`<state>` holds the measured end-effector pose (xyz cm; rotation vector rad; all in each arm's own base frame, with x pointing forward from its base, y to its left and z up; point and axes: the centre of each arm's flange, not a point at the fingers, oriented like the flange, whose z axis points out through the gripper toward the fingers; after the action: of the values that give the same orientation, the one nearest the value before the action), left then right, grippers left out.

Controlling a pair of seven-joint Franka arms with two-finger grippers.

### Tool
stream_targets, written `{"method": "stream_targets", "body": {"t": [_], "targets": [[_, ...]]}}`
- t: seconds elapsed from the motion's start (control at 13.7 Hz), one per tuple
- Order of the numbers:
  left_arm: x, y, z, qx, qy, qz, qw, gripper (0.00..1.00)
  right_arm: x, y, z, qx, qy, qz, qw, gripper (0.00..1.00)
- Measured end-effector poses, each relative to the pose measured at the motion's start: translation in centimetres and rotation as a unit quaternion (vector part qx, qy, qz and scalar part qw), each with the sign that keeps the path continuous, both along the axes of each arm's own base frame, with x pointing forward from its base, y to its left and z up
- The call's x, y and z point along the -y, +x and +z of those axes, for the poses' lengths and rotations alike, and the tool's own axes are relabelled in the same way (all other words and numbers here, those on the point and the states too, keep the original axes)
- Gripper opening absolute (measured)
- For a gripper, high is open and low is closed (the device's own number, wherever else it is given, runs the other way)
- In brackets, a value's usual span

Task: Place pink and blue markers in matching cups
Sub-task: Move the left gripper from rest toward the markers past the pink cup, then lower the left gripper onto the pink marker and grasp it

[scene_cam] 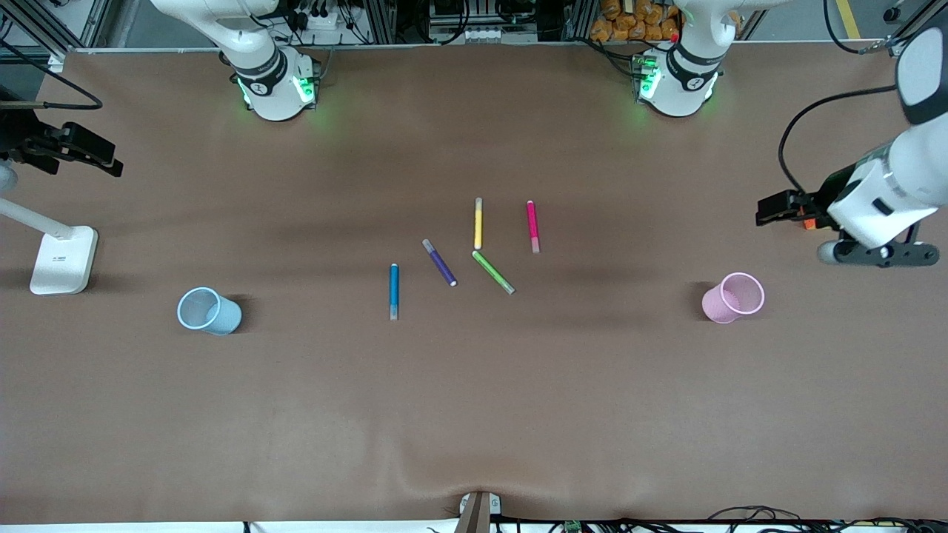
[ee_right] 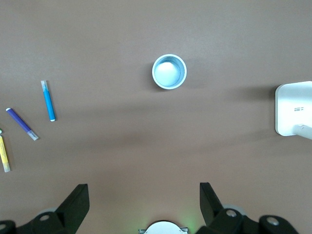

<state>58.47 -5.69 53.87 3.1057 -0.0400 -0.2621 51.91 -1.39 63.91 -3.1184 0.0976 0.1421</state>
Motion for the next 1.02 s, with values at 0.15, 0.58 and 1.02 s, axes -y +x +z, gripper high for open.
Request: {"method": "stream_targets", "body": {"t": [0.15,0.58,1.02], "targets": [[1.6,0.4,-1.5,-0.013,0.006,0.022,1.0,1.0,0.0,0.0,0.0,0.0,0.0,0.0,1.0,1.0],[8.2,1.7,-7.0,-0.029,0.011,0.015,0.999,1.0,0.0,0.0,0.0,0.0,0.0,0.0,1.0,1.0],[16.1,1.6,-12.5,-0.039,0.016,0.035,0.998,1.0,0.0,0.0,0.0,-0.001,0.0,0.0,1.0,1.0]]}}
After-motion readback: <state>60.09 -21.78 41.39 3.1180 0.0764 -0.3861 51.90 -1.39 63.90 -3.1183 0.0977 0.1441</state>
